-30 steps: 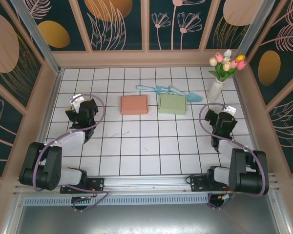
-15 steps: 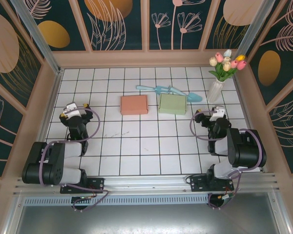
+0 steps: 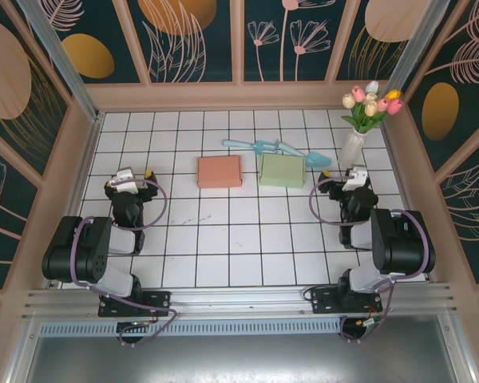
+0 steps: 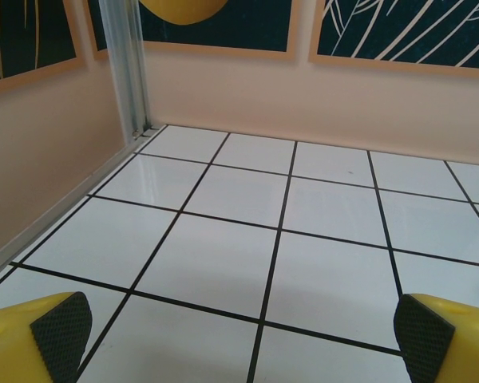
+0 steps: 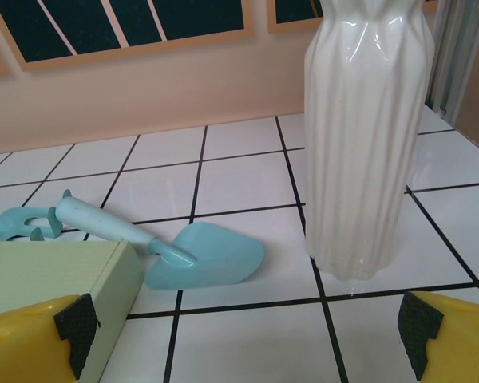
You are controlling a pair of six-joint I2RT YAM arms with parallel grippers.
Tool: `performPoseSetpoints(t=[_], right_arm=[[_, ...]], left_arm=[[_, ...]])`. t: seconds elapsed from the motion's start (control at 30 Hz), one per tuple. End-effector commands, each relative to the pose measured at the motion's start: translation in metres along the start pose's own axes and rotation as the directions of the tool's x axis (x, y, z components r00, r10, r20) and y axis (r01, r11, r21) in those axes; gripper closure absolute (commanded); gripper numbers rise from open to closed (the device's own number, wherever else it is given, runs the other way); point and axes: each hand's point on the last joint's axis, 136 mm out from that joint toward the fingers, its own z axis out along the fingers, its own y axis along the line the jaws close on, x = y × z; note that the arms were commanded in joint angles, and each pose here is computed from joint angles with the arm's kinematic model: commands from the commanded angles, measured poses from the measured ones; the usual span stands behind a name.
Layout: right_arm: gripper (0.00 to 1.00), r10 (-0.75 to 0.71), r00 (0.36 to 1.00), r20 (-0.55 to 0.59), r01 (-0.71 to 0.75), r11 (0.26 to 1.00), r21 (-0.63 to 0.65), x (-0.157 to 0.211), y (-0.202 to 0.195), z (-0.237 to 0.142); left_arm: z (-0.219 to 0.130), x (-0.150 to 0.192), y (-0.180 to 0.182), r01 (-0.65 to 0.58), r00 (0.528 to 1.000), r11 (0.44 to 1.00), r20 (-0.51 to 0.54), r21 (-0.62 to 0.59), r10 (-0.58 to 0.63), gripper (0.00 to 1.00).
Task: Fold the paper box
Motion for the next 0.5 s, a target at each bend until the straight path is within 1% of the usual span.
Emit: performPoseSetpoints(t=[0.0,0.47], right_arm=[[0.01,0.006,1.0,0.007,-0.006,1.0,0.013,-0.0027,-0.0009,0.003],[0.01,0.007,1.0,0.008,-0.007,1.0,0.012,-0.0031,-0.0006,0.0031]], left_arm=[[0.0019,-0.0137,-0.0025,-0.001,0.999,1.0,0.047,0.017,0.0,0.01],[0.002,-0.0136,-0.0025,-0.001,0.999,1.0,0.046,0.017,0.0,0.01]])
